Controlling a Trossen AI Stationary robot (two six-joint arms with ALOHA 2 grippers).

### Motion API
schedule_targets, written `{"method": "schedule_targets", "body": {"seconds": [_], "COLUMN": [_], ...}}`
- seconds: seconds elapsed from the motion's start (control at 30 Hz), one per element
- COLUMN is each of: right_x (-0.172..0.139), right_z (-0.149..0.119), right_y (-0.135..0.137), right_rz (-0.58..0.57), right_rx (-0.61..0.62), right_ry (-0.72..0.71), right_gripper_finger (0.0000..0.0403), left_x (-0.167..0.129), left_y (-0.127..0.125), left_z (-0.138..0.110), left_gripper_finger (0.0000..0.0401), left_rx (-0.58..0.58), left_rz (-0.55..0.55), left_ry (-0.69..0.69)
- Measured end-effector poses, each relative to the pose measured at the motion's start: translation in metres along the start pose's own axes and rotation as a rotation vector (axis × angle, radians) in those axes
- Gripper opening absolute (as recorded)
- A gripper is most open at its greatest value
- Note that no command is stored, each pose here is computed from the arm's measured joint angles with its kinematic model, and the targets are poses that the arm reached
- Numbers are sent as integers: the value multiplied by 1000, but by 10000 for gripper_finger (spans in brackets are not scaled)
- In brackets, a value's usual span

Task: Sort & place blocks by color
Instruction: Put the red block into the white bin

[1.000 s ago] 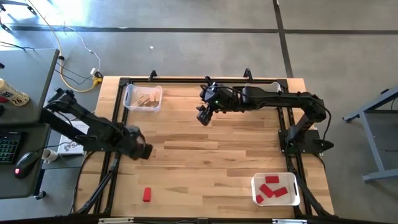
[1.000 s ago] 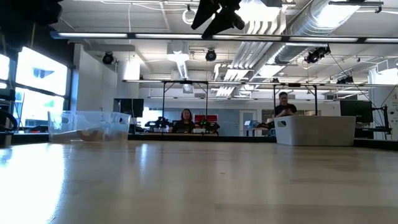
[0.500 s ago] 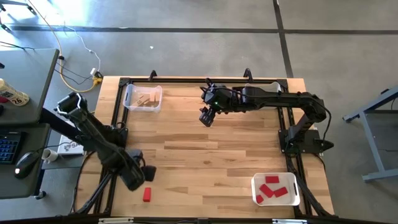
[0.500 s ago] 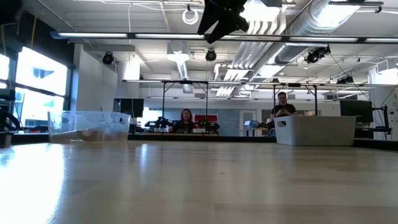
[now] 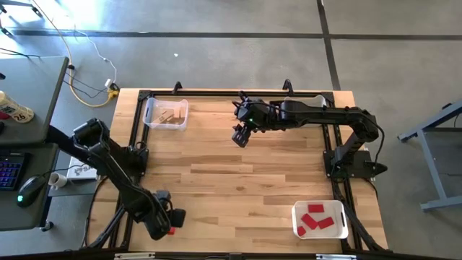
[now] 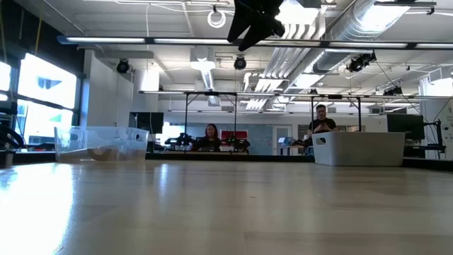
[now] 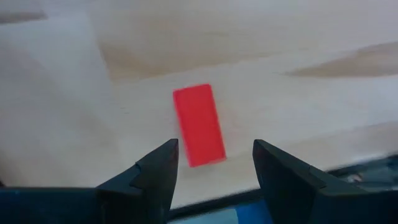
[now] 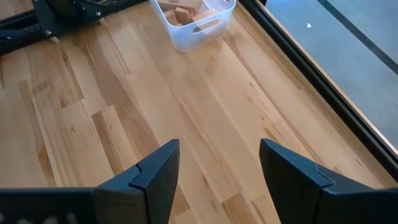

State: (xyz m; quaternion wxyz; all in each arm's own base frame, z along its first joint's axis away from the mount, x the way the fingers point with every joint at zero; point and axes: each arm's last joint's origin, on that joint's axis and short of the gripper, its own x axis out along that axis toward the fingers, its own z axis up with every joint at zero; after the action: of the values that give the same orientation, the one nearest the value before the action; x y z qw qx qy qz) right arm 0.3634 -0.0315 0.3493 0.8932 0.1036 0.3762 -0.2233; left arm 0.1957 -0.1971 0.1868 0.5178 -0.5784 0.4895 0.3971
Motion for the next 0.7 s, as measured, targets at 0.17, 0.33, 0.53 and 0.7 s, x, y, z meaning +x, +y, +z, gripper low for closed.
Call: {"method": "schedule_targets", "body": {"seconds": [0.17,0.33,0.53,0.7], "right_x": [0,0,0,0], "right_z": [-1,-1,-2,-2], "right_y": [0,0,0,0], "right_rz": [-1,-2,-4,-2], "right_rx": [1,3,2,2], "right_ry": [6,11,18,19], "right_gripper_finger": [209,209,209,209], "left_x": [14,24,37,44], "left_y": [-2,-7,-13,-14], "left_z": [-3,-8,-15,-18], "left_gripper_finger": [191,190,190,190], "left_rx": [0,1,3,4], "left_rz": [18,42,79,119], "left_ry": [-11,-16,-37,-39]}}
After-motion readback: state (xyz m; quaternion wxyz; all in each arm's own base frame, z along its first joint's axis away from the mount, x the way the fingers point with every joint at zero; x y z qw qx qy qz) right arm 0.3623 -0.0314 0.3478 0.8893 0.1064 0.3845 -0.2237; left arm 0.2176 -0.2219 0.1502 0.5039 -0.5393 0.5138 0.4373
